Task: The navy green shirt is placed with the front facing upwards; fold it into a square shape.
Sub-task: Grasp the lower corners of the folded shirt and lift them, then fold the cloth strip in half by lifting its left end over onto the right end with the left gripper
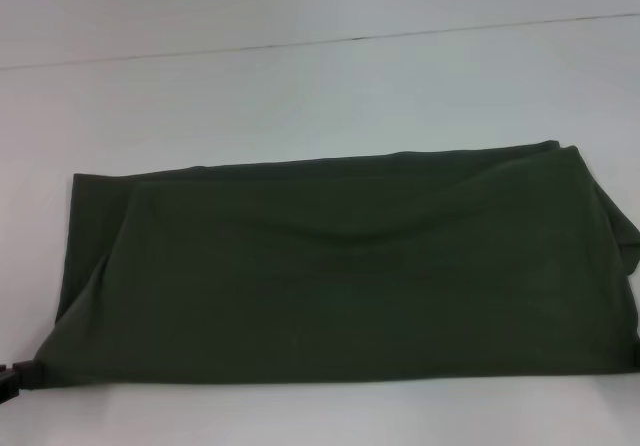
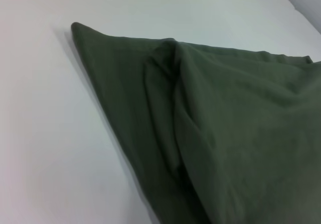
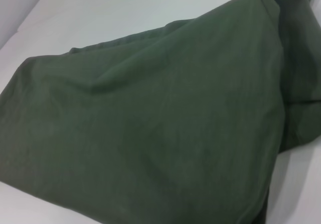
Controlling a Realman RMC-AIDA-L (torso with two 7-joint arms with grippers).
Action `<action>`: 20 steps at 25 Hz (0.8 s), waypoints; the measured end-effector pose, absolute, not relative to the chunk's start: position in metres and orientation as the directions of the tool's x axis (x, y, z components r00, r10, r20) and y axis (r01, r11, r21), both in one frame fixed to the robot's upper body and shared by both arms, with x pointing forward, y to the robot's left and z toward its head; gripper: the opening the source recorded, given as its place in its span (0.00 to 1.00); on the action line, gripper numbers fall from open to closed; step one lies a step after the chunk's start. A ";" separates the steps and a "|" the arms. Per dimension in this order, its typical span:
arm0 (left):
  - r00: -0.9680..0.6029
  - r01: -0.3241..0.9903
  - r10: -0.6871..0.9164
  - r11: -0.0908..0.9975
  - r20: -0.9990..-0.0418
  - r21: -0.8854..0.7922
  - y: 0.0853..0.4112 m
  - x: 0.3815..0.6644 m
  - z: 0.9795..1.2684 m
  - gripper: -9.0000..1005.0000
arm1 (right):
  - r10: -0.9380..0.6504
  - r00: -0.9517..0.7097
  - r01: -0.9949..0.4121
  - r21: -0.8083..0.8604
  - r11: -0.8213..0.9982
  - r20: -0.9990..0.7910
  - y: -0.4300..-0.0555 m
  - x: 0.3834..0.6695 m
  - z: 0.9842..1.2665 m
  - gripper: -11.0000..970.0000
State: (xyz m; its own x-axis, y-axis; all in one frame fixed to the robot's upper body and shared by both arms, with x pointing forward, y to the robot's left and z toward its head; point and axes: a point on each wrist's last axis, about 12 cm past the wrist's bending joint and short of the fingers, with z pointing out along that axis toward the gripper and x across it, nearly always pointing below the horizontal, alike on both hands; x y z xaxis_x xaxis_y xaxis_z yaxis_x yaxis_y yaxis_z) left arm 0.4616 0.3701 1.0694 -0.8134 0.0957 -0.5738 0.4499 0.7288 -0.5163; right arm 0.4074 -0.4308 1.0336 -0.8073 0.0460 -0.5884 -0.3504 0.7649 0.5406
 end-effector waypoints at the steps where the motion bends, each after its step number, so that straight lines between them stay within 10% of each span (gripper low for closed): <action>1: -0.813 0.453 0.098 0.726 -0.574 -0.517 0.370 0.461 1.070 0.01 | 0.046 -0.807 -0.351 0.541 0.764 -0.588 -0.431 0.407 1.034 0.03; 20: -0.807 0.468 0.108 0.715 -0.580 -0.519 0.369 0.462 1.073 0.01 | 0.060 -0.769 -0.359 0.508 0.783 -0.637 -0.436 0.410 1.041 0.14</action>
